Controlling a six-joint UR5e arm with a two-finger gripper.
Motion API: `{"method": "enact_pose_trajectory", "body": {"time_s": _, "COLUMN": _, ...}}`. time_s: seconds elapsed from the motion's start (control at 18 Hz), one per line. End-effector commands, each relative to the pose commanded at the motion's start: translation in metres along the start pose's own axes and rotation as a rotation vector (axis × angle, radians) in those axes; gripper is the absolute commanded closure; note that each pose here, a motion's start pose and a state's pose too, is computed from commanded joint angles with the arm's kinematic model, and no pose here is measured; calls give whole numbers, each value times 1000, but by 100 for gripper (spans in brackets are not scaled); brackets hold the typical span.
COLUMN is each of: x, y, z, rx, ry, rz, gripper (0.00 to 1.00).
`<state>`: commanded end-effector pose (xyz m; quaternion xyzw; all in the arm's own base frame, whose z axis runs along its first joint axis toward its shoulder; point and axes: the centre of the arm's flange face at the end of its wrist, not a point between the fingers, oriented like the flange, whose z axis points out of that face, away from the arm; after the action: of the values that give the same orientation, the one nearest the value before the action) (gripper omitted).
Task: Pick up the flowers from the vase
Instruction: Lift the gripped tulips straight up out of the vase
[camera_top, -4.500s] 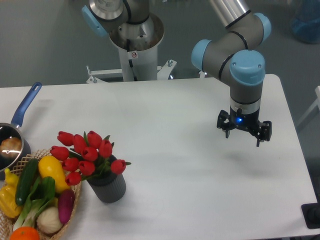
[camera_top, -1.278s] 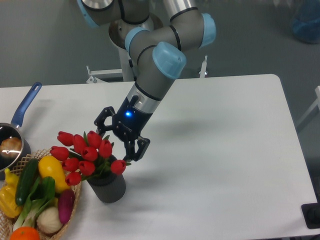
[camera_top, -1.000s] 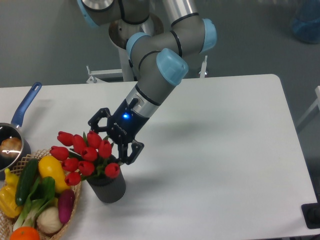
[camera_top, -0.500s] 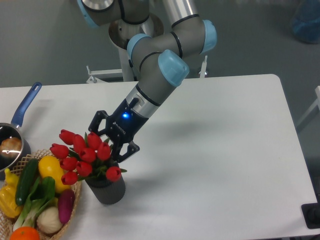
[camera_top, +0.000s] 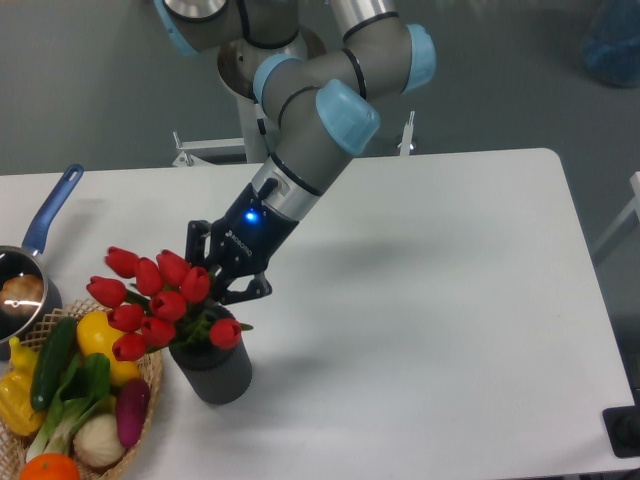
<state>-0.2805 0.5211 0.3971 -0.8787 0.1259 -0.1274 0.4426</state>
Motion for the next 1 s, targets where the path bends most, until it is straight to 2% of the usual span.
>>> {"method": "enact_pose_trajectory", "body": {"time_s": 0.61, "x": 11, "y": -70, "z": -52, "rx": 78, "ry": -75, "rz": 11, "gripper": 100}}
{"method": "enact_pose_trajectory", "body": {"time_s": 1.0, "x": 26, "y": -92, "z": -95, "rx": 169, "ry": -85, "rz": 9, "gripper": 100}}
